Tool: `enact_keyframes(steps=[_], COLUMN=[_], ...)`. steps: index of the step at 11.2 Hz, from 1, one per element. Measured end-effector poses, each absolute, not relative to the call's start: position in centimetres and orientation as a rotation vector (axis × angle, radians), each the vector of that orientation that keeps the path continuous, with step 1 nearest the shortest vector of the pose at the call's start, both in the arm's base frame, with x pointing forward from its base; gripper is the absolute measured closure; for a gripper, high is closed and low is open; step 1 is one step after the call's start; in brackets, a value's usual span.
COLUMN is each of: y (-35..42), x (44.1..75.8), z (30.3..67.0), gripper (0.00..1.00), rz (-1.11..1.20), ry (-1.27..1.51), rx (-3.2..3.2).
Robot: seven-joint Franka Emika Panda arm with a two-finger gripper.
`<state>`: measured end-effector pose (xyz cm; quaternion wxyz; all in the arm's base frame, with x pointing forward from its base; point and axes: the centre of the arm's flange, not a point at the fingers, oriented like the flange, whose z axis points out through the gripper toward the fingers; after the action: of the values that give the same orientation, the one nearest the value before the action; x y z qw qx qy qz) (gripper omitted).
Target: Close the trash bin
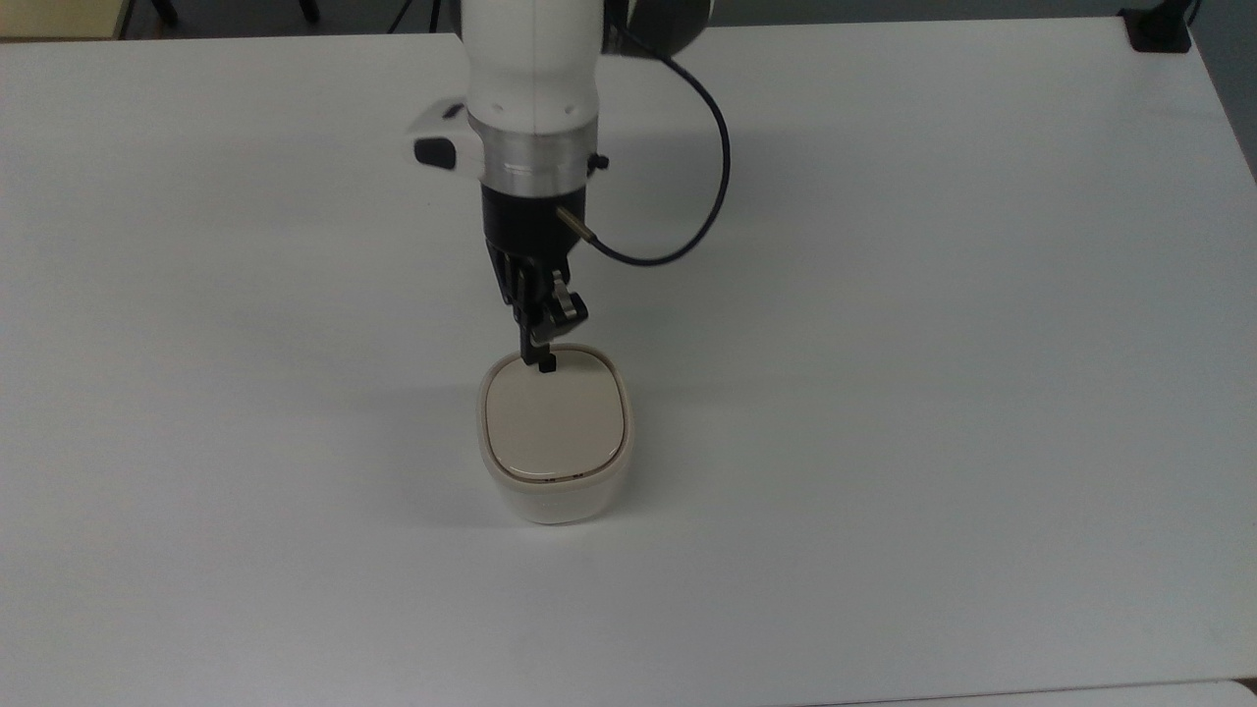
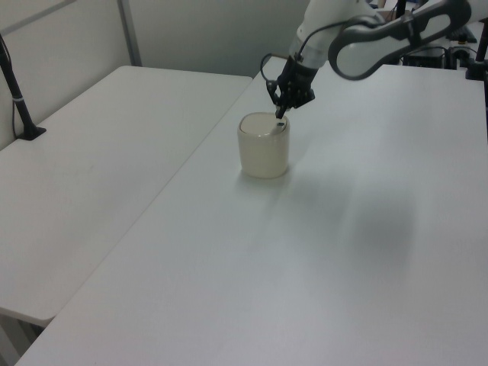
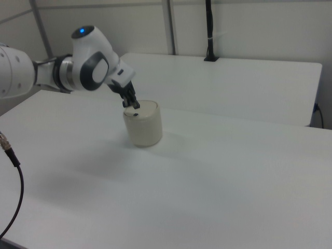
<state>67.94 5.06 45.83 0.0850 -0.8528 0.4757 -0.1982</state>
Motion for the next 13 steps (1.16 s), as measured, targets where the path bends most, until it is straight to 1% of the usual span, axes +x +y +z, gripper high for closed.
enact_keyframes(steps=[2,4,5,6,8,9,11,12,13], y=[3.9,2.7,1.9,1.1,-0.2,-0.9,-2.5,-3.1,-3.2], x=[66.2,62.5,60.6,58.9,56.4,55.9,55.8,55.7,55.7], z=[51.5,57.0,58.7,59.8,61.4,61.7,61.8,61.8,61.8], gripper=[0.99,0.99,0.99,0.99,0.99,0.97,0.97,0.97,0.94], rz=[-0.581,-0.509,-0.435,-0.356,-0.247,-0.236,-0.243,-0.245,-0.236], ry=[1.371,1.265,1.212,1.128,0.842,0.677,0.365,0.249,0.182], rx=[-2.589,-2.707,-2.775,-2.843,-2.968,-3.017,-3.088,-3.107,-3.119])
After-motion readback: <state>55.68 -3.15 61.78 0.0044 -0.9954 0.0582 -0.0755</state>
